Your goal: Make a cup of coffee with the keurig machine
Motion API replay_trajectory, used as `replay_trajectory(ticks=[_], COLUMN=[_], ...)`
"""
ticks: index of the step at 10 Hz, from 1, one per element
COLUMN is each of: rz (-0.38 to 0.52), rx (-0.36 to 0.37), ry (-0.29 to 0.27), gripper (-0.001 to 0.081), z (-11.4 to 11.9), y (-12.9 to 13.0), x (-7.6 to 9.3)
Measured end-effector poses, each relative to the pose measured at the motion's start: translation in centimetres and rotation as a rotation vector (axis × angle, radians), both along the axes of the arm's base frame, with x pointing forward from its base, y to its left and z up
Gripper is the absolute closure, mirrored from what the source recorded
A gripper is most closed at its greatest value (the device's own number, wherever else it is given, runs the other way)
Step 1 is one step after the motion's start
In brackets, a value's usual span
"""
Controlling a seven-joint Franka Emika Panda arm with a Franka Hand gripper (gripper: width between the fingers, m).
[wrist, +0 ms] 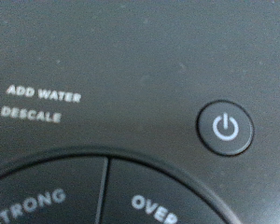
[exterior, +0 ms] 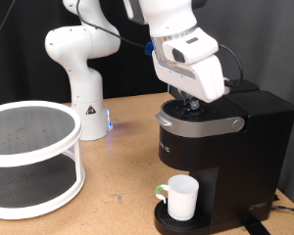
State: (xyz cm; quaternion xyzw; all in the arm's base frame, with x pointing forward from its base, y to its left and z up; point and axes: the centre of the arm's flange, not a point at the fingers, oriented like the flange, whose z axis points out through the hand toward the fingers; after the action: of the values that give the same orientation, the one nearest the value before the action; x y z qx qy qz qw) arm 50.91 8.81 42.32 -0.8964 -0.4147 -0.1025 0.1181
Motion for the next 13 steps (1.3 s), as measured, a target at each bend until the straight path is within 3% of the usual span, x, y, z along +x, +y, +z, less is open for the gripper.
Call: replay_trajectory(ticks=[6,11,13], rz=[-0.076,-0.084,-0.083], rx=[0.015,0.019,0.018], ry=[0.175,0.293,0.316], gripper=[0.0806,0.0806,0.0806], z=[-0.1,-0.3,-0.3], y=[-0.4,-1.0,-1.2], x=[1.6,2.9,3.3])
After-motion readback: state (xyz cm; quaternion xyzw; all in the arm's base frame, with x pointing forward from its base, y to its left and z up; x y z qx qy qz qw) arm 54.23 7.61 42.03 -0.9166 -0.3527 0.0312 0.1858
